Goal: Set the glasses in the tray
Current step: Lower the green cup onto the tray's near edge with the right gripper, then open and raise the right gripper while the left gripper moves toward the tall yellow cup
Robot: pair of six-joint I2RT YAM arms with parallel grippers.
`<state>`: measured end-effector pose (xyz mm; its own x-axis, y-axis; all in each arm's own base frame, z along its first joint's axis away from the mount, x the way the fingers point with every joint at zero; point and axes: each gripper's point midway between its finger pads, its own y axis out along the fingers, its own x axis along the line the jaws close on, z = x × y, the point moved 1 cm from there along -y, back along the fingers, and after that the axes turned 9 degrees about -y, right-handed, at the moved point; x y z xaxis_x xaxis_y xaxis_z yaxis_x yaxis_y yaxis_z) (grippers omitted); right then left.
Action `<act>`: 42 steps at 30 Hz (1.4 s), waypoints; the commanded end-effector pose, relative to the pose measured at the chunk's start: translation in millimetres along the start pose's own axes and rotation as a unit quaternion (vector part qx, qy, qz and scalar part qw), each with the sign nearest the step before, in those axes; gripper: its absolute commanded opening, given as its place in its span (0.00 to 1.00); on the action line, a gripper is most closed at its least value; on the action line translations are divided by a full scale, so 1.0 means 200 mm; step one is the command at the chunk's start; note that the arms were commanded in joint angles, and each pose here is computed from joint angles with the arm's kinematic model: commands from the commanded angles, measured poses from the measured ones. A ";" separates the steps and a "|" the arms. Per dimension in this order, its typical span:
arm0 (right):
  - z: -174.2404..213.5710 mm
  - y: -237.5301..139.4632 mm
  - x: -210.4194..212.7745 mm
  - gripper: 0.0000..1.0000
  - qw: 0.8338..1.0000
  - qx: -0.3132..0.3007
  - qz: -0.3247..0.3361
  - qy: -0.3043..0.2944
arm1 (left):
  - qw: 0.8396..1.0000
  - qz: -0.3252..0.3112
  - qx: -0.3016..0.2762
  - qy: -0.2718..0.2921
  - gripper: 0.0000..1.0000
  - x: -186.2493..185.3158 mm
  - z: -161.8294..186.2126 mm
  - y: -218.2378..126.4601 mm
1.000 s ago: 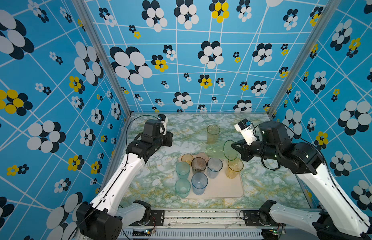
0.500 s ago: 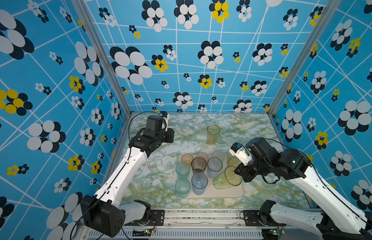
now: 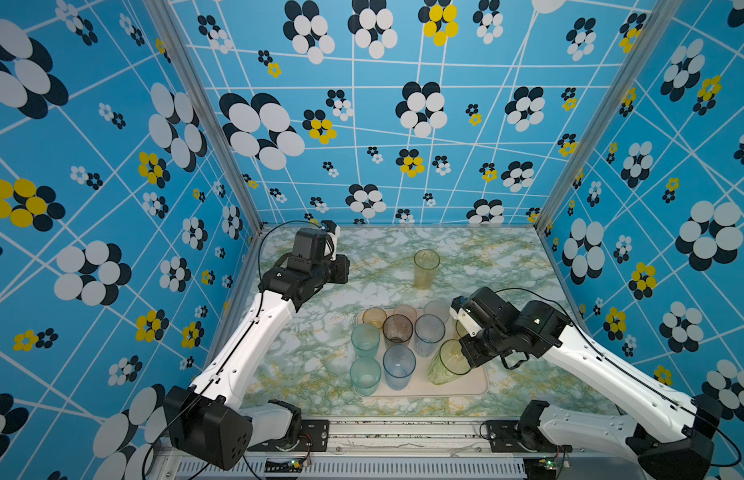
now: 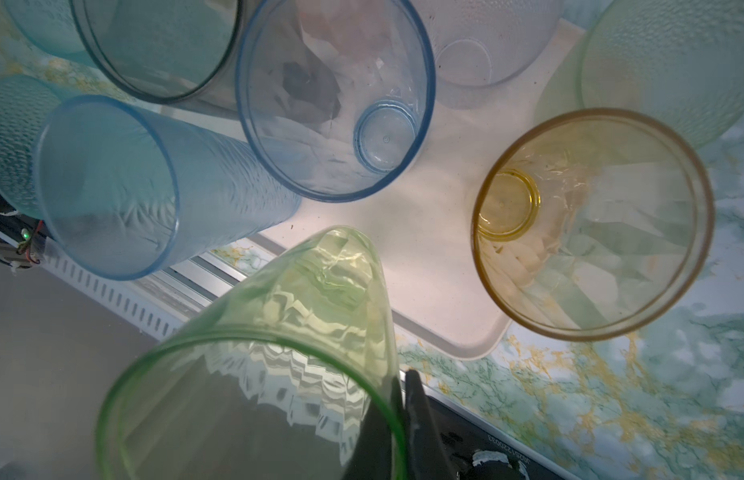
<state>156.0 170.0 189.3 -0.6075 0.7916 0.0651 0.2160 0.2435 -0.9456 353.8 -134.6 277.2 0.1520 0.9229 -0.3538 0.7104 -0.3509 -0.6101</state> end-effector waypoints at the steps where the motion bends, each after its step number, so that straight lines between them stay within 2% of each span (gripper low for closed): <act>1: -0.04 0.04 0.01 0.02 1.000 -0.008 0.018 0.005 | 1.000 0.008 -0.005 -0.005 0.28 -0.02 -0.04 -0.02; 10: -0.06 0.12 0.07 0.02 0.999 0.032 0.035 -0.025 | 1.000 0.008 -0.003 -0.004 0.28 -0.02 -0.04 -0.02; 34: -0.09 0.25 0.08 0.03 0.997 0.049 0.051 -0.029 | 1.000 0.009 0.002 0.001 0.28 -0.02 -0.02 -0.01; 42: -0.09 0.26 0.07 0.07 0.996 0.057 0.061 -0.036 | 1.000 0.009 0.003 0.002 0.28 -0.02 -0.03 -0.01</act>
<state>168.9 202.2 142.9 -0.6373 0.7687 -0.0541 0.1874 0.0865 -0.9785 353.3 -135.7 277.2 0.1569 0.9206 -0.3576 0.7073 -0.3575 -0.6099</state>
